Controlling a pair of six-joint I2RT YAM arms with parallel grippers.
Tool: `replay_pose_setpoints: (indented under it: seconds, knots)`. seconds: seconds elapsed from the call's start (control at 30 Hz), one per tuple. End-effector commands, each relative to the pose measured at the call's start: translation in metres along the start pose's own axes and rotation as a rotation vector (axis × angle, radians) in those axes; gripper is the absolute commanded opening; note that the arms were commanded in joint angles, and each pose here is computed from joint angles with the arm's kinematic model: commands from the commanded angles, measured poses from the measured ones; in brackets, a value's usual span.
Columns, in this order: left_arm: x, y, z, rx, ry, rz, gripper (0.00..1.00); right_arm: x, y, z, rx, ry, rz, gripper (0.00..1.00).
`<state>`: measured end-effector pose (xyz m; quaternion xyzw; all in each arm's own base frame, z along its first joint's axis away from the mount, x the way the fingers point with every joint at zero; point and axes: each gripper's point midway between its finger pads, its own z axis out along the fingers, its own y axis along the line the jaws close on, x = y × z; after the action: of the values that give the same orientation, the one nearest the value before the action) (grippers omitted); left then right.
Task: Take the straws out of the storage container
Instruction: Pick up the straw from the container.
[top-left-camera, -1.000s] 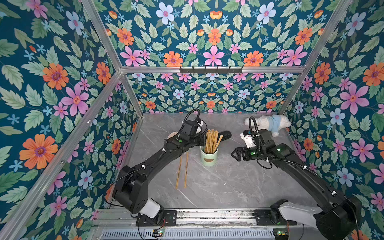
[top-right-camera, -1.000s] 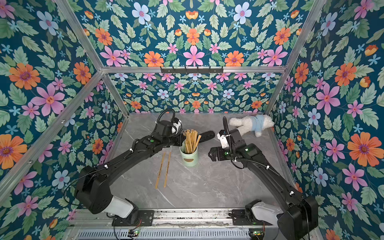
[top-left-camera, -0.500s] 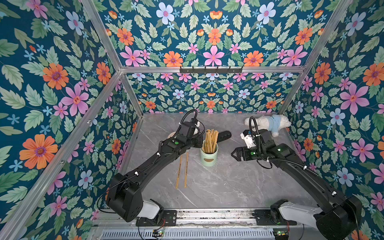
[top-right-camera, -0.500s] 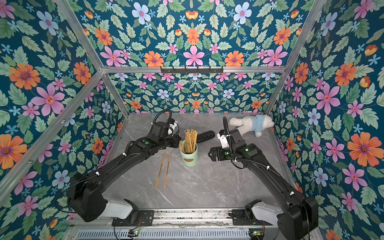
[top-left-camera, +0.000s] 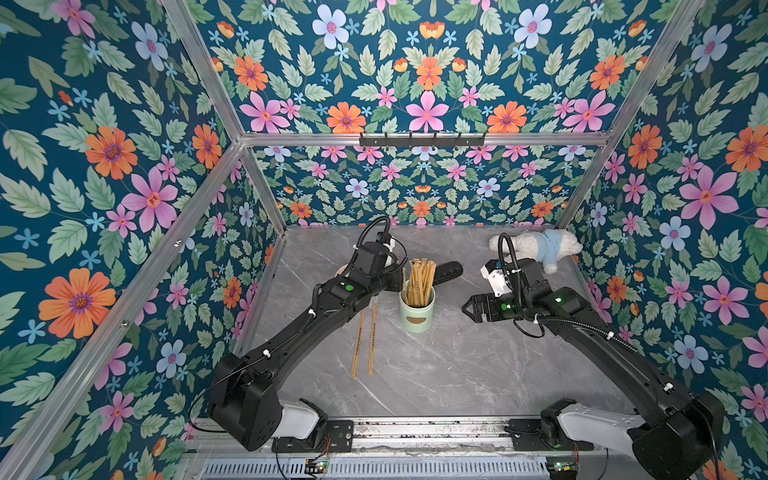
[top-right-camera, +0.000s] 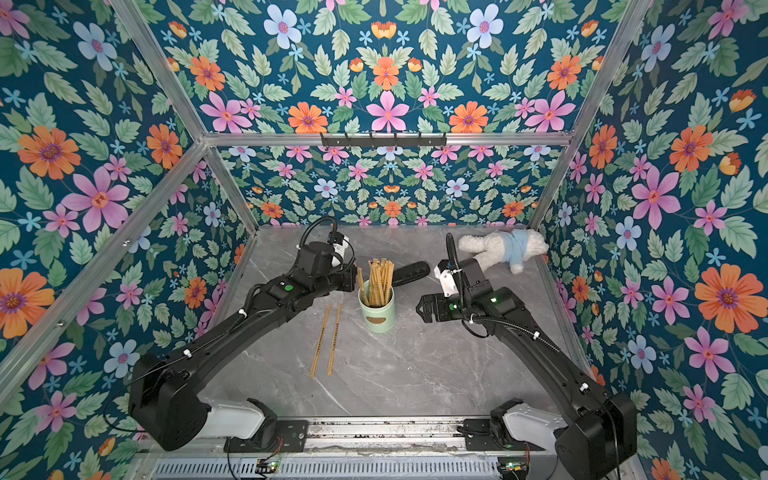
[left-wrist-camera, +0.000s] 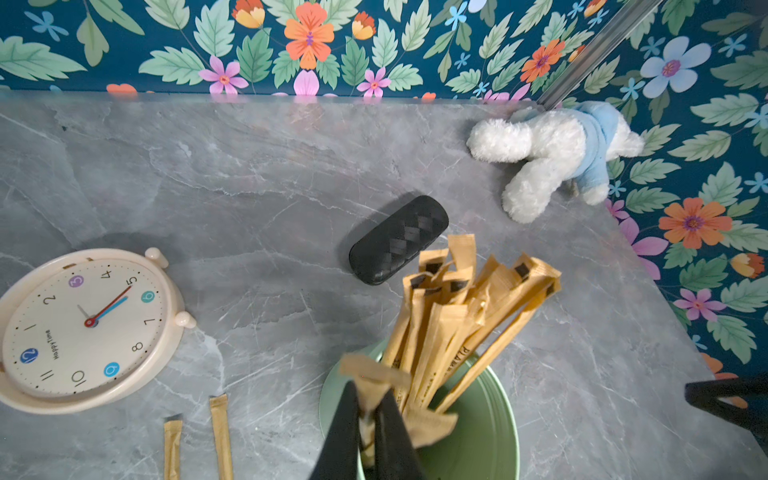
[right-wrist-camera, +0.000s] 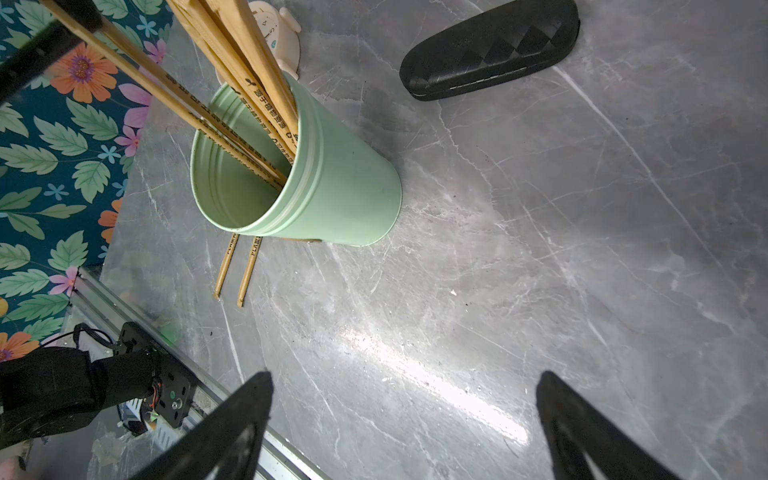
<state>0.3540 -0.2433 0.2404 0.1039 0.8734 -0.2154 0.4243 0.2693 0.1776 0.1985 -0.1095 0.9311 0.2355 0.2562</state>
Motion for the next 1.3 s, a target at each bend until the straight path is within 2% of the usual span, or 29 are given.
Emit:
replay_pose_setpoints:
  seconds: [0.0, 0.43, 0.93, 1.27]
  knots:
    - [-0.014, -0.007, -0.004, 0.028, -0.052, -0.001, 0.11, -0.001, 0.001, 0.001, -0.007, -0.002, -0.007, 0.99]
    - [-0.035, -0.014, -0.019, 0.043, -0.102, 0.011, 0.12, -0.001, 0.002, 0.001, -0.009, -0.001, -0.006, 0.99]
    - [-0.056, -0.006, -0.035, -0.043, -0.115, 0.074, 0.11, -0.001, 0.003, -0.001, -0.015, -0.005, -0.008, 0.99]
    - [-0.091, -0.007, -0.069, -0.097, -0.170, 0.114, 0.12, -0.001, 0.004, -0.003, -0.018, -0.013, -0.012, 0.99]
